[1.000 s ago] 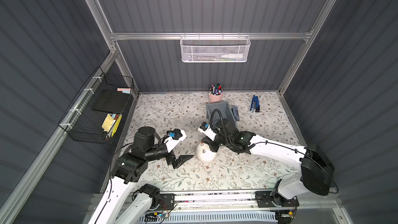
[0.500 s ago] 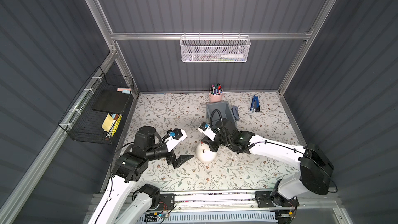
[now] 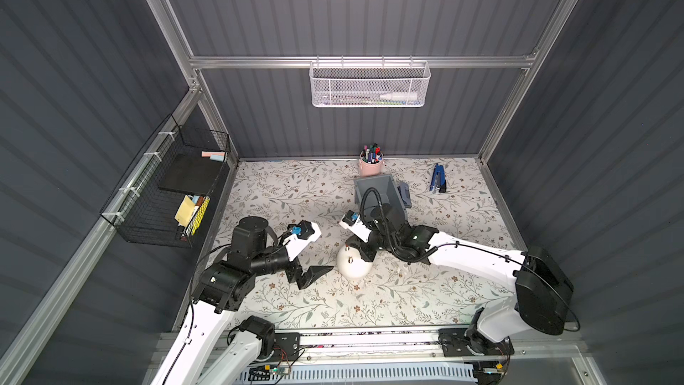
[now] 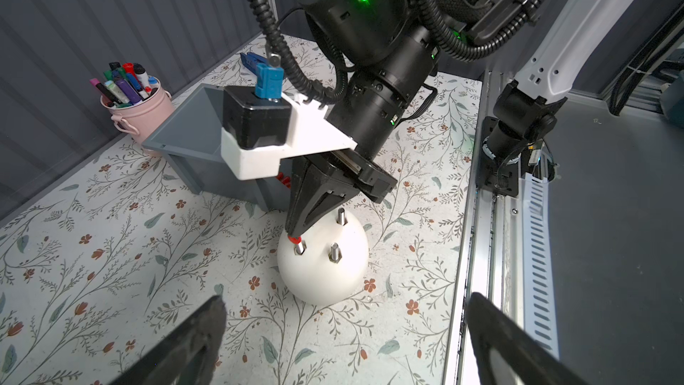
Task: Cover the protruding screws with screw protection sleeves
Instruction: Attach the screw protection sleeve to the screw.
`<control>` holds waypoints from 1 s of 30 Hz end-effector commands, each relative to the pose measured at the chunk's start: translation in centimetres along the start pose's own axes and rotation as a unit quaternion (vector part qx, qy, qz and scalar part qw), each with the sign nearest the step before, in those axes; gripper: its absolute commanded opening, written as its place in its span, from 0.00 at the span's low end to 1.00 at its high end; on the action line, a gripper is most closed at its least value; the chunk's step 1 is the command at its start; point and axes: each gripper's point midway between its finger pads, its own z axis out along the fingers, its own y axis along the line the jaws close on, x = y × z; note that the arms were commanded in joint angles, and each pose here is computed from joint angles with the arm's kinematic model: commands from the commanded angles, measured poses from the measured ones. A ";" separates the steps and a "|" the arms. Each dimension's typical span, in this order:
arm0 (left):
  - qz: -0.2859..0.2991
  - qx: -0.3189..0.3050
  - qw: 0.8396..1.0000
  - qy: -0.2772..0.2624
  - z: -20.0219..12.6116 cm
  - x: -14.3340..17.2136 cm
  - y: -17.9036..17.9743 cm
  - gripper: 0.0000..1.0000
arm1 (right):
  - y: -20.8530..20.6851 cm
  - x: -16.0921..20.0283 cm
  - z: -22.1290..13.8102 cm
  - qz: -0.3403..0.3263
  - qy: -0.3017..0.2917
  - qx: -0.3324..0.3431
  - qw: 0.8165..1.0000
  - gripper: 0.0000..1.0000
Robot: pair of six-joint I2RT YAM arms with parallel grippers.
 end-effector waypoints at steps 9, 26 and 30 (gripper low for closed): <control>-0.007 0.009 1.000 -0.004 0.1 -0.2 -0.2 0.99 | 1.0 2.7 0.5 0.004 0.033 -0.024 0.999 0.00; -0.005 0.008 1.000 -0.005 0.0 -0.2 -0.2 0.99 | 0.9 1.4 -0.1 0.013 0.006 -0.017 1.000 0.35; -0.004 0.007 1.000 -0.006 -0.1 -0.3 -0.2 0.99 | 1.0 -0.1 -1.1 0.010 -0.020 -0.015 1.000 0.41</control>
